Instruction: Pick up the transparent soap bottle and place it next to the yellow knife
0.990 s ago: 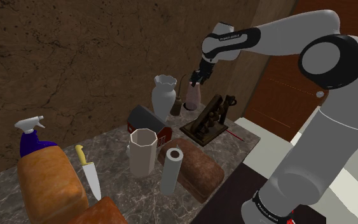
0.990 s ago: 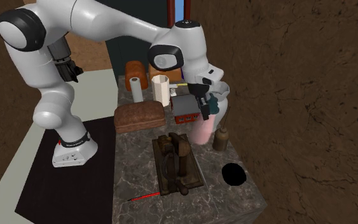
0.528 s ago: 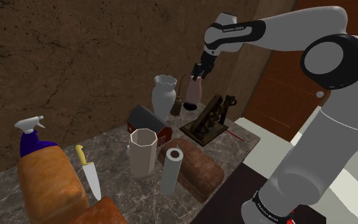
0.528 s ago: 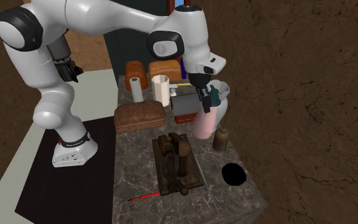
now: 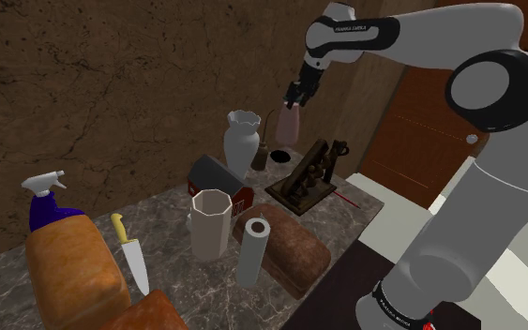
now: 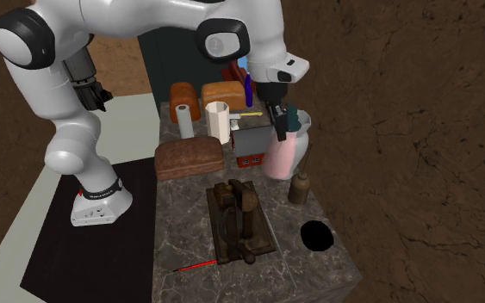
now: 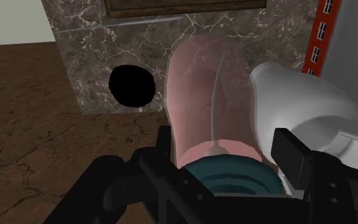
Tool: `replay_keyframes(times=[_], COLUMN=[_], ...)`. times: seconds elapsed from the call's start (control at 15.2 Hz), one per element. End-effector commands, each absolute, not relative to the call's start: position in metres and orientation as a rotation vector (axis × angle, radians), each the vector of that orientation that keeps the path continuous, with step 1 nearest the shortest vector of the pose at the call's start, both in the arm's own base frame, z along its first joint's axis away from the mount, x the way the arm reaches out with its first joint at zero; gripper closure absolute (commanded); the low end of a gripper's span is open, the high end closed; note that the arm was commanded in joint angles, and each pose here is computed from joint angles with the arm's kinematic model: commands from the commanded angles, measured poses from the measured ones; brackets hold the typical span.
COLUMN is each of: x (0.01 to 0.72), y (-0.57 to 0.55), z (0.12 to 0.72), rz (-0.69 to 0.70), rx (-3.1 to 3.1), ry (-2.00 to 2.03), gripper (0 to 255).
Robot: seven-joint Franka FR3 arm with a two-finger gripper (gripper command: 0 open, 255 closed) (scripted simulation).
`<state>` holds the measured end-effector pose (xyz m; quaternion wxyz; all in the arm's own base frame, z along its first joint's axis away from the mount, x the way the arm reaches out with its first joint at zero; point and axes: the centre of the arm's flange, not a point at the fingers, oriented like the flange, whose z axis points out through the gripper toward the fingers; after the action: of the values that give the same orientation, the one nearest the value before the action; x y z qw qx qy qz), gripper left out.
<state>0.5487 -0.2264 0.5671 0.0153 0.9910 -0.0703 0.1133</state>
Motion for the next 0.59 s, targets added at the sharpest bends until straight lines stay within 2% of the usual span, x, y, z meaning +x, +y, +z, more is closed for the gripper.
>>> replay_keyframes(times=[0.0,0.53], x=[0.549,0.549], y=[-0.227,-0.227], z=[0.579,0.621], rz=[0.353,0.353], rx=[3.083,3.083], ry=[-0.219,-0.219], gripper=[255,255])
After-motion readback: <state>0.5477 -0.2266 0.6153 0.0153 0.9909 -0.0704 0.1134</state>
